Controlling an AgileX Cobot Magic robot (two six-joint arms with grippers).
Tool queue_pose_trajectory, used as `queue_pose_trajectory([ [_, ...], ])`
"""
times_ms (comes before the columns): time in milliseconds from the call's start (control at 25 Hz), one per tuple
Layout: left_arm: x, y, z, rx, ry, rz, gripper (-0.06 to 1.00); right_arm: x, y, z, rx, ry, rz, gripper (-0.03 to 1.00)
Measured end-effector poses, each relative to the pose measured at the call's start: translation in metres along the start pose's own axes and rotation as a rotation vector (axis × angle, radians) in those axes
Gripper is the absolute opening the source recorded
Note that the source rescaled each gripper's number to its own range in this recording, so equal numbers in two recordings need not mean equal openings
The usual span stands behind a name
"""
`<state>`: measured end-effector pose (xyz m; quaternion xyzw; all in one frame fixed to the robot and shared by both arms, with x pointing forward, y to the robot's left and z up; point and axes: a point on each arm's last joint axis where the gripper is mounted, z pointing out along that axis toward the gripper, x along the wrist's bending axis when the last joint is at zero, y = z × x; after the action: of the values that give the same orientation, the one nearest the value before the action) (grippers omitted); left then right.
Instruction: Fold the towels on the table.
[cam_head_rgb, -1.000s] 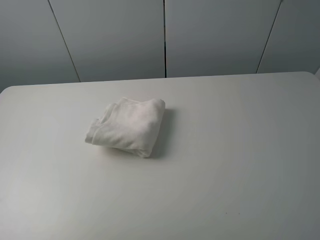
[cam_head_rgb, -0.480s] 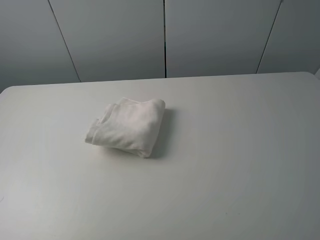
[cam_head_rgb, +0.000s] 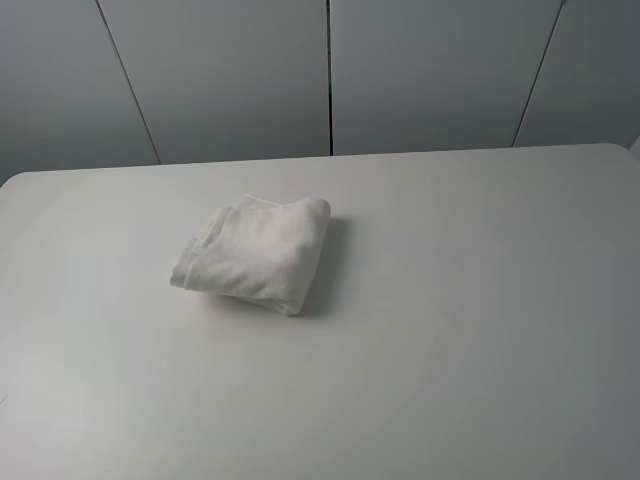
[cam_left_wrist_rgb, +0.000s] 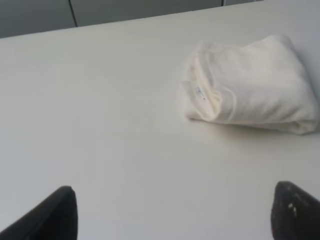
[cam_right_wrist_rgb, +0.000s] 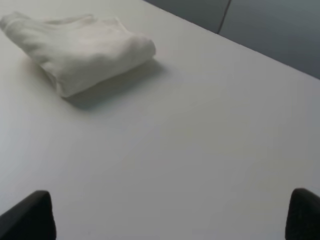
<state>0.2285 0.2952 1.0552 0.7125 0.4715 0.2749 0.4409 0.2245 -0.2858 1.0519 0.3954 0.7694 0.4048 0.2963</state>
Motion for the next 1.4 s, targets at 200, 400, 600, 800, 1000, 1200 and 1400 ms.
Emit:
queue_pose_trajectory([
  [200, 0.0023, 0.0002, 0.0007, -0.002, 0.175, -0.093, 0.99, -0.0018, 0.0015, 0.0024, 0.021, -0.163, 0.099, 1.0],
  [400, 0.0024, 0.0, 0.0013, -0.001, 0.237, -0.123, 0.99, -0.0018, 0.002, 0.003, 0.024, -0.201, 0.129, 1.0],
  [600, 0.0028, -0.0002, 0.001, 0.0, 0.186, -0.096, 0.99, -0.0019, 0.0021, 0.0029, 0.021, -0.198, 0.129, 1.0],
  [800, 0.003, -0.0002, 0.0008, 0.001, 0.153, -0.079, 0.99, -0.0019, 0.0021, 0.0028, 0.02, -0.192, 0.126, 1.0],
  [1000, 0.0032, -0.0003, 0.0007, 0.001, 0.133, -0.069, 0.99, -0.0019, 0.0021, 0.0028, 0.02, -0.192, 0.126, 1.0],
  [1200, 0.0032, -0.0003, 0.0007, 0.001, 0.133, -0.069, 0.99, -0.002, 0.0022, 0.0028, 0.019, -0.193, 0.126, 1.0],
  [1400, 0.0032, -0.0003, 0.0007, 0.001, 0.133, -0.069, 0.99, -0.002, 0.0022, 0.0028, 0.019, -0.193, 0.126, 1.0],
])
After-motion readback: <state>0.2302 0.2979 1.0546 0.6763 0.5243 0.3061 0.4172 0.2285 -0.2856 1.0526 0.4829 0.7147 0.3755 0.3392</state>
